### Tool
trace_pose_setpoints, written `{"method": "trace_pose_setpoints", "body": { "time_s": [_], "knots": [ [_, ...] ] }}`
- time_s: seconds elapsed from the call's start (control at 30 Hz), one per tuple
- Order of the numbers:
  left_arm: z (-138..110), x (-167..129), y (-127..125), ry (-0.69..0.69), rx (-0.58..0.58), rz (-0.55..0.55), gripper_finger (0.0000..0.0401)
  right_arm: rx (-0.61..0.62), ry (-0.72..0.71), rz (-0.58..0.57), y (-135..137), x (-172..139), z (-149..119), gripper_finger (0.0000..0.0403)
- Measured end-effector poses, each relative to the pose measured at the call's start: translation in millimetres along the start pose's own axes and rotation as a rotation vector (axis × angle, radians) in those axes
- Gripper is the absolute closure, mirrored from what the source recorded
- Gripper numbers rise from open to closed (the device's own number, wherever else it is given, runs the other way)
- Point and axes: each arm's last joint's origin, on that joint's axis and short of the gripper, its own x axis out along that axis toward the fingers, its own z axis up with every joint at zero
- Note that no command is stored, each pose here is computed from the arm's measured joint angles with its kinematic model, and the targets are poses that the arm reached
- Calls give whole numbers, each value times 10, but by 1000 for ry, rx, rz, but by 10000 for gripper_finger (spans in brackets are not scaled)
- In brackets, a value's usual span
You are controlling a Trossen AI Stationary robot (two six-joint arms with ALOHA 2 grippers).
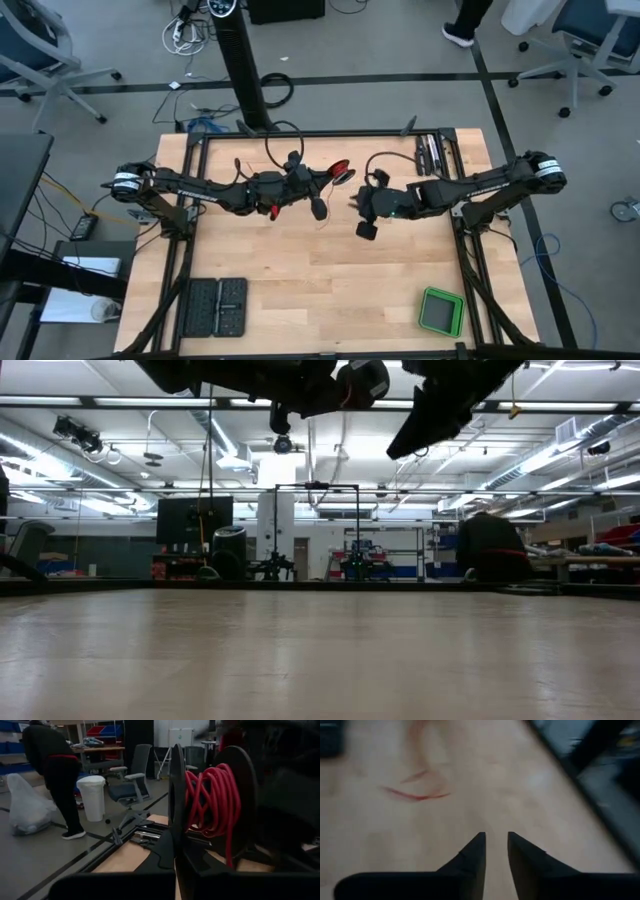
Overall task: Coil cords
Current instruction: Coil the red wire cable onto the black spool
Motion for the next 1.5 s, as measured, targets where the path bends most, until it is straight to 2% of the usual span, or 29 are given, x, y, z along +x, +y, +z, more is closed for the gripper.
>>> {"method": "trace_pose_setpoints", "body": {
  "time_s": [0.1, 0.3, 0.4, 0.63, 0.97, 1.07, 1.17, 1.2, 1.43, 1.5],
  "knots": [
    [-1, 0, 0, 1, 1, -1, 400, 39, -91, 93, 55, 91, -85, 304],
    [11, -2, -4, -10, -5, -3, 400, 70, -247, 126, 78, 196, -247, 286],
    [22, -2, -5, -21, -10, -3, 400, 64, -242, 110, 68, 239, -307, 275],
    [55, -4, -10, -54, -31, -15, 400, 20, -333, 101, 101, 324, -243, 255],
    [85, -8, -21, -85, -46, -34, 400, 9, -395, 148, 123, 508, -225, 257],
    [82, -11, -29, -84, -46, -37, 400, 2, -379, 142, 115, 539, -244, 290],
    [94, -14, -35, -97, -52, -39, 400, -20, -375, 133, 103, 551, -248, 370],
    [97, -14, -35, -99, -53, -39, 400, -37, -364, 129, 100, 549, -257, 385],
    [77, -40, -45, -51, -31, -43, 400, -50, -150, -67, -101, 262, -379, 398],
    [56, -40, -45, -26, -13, -42, 400, -44, -147, -120, -190, 98, -359, 400]
  ]
}}
